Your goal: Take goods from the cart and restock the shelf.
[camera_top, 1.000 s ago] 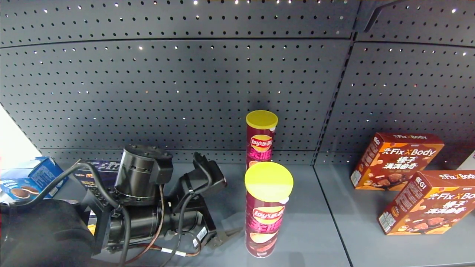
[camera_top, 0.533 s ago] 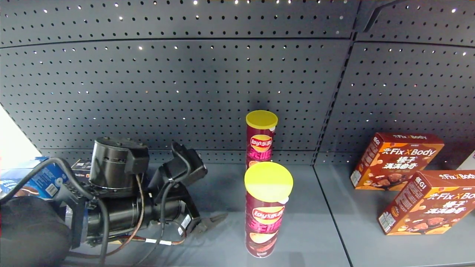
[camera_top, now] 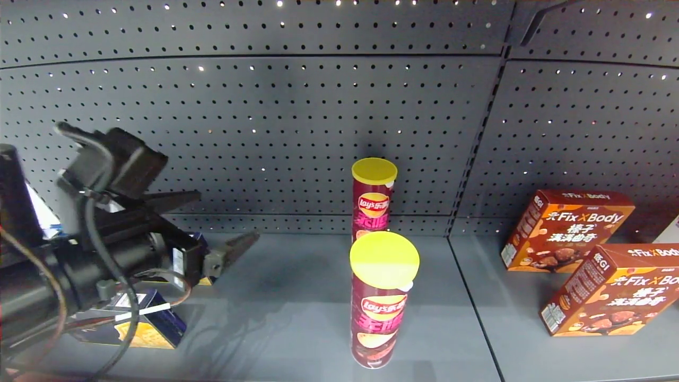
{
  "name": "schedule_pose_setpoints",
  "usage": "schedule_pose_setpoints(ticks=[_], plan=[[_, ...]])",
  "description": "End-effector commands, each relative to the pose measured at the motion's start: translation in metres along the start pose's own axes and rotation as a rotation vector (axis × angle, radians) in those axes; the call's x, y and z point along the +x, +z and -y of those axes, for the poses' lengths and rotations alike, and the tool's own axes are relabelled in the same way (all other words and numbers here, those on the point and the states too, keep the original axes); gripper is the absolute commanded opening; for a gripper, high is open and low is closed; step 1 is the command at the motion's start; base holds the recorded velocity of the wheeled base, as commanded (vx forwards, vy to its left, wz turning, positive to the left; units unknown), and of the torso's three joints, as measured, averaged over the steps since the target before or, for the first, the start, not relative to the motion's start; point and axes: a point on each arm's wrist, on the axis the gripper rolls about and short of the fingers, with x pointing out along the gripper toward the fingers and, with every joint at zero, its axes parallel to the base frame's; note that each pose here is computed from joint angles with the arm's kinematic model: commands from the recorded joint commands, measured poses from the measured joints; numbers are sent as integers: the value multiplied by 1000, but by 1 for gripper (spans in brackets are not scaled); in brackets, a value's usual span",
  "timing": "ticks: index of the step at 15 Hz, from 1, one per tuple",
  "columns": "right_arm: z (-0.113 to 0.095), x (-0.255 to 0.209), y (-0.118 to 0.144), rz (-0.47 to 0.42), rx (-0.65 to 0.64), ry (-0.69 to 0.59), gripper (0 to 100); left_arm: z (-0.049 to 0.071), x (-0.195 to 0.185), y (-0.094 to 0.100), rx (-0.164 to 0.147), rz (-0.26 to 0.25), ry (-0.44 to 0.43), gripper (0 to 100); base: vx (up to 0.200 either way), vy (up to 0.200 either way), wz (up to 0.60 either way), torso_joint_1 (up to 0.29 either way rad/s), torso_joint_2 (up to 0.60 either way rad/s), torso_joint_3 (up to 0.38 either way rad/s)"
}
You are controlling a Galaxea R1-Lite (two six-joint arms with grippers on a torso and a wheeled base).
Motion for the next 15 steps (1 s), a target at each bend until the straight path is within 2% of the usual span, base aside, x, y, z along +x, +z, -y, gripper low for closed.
schedule_pose_setpoints(ticks=[1, 3, 4, 7, 8, 10, 11, 12, 13, 14, 15], plan=[[0, 0, 0, -1, 0, 1, 100, -5, -62, 15, -20, 167, 82, 100, 0, 0, 0, 0, 0, 0], [0, 0, 0, -1, 0, 1, 100, -8, -105, -5, -56, 220, 161, 100, 0, 0, 0, 0, 0, 0], [0, 0, 0, -1, 0, 1, 100, -7, -118, -18, -64, 228, 192, 100, 0, 0, 0, 0, 0, 0], [0, 0, 0, -1, 0, 1, 100, 5, -157, -76, -87, 243, 332, 100, 0, 0, 0, 0, 0, 0], [0, 0, 0, -1, 0, 1, 100, 11, -169, -100, -111, 259, 394, 100, 0, 0, 0, 0, 0, 0], [0, 0, 0, -1, 0, 1, 100, 16, -174, -119, -128, 259, 451, 100, 0, 0, 0, 0, 0, 0], [0, 0, 0, -1, 0, 1, 100, 20, -174, -139, -154, 235, 462, 100, 0, 0, 0, 0, 0, 0], [0, 0, 0, -1, 0, 1, 100, 23, -176, -146, -176, 209, 466, 100, 0, 0, 0, 0, 0, 0], [0, 0, 0, -1, 0, 1, 100, 25, -177, -155, -212, 158, 472, 100, 0, 0, 0, 0, 0, 0], [0, 0, 0, -1, 0, 1, 100, 26, -177, -159, -230, 139, 478, 100, 0, 0, 0, 0, 0, 0], [0, 0, 0, -1, 0, 1, 100, 30, -179, -167, -277, 104, 495, 100, 0, 0, 0, 0, 0, 0]])
